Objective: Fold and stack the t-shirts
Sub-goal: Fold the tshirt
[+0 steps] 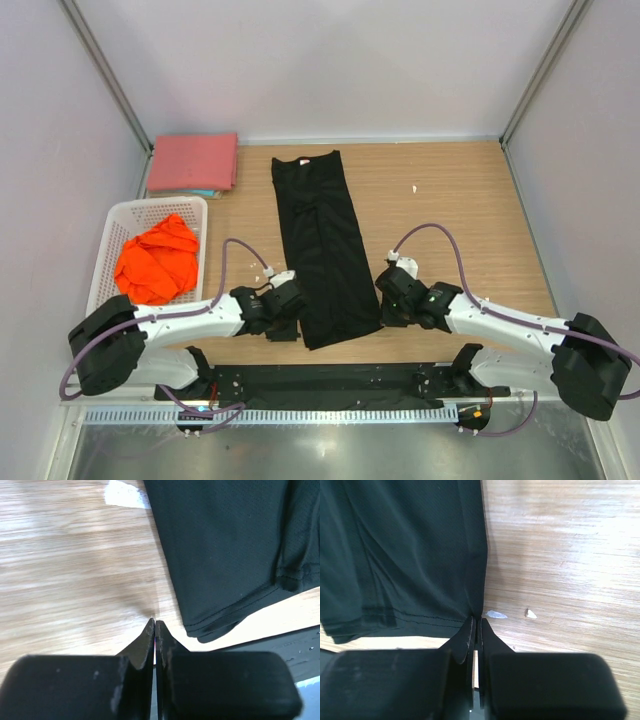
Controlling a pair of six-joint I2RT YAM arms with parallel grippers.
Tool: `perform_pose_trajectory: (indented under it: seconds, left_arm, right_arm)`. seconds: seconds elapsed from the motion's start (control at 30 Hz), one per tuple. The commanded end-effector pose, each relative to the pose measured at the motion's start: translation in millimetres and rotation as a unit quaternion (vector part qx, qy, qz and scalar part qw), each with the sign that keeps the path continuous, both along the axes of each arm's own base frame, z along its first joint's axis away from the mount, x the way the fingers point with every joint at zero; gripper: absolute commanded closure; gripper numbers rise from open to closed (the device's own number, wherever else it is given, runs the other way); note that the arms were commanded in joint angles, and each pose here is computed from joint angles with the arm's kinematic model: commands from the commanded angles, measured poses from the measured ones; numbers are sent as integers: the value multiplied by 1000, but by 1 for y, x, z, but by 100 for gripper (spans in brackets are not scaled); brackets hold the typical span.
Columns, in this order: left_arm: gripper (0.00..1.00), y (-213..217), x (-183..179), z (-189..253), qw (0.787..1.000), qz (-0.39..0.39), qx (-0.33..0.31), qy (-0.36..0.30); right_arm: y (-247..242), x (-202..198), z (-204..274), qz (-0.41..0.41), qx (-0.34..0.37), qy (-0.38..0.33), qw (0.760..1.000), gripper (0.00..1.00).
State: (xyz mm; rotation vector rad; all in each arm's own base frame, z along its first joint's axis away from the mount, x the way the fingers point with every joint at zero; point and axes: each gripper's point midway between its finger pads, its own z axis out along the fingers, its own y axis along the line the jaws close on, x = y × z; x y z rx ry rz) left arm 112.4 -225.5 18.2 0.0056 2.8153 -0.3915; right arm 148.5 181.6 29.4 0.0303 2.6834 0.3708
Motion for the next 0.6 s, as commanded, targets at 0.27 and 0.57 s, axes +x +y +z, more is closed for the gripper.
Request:
perform_pose_trajectory:
  seconds: [0.27, 0.57]
  left_arm:
    - [64, -22, 8, 32, 996, 16, -79, -29]
    - [53, -37, 7, 18, 994, 28, -101, -8]
  right_arm:
    - [-1, -4, -6, -37, 35, -7, 999, 99]
    - [-1, -5, 0, -39, 50, -13, 998, 99]
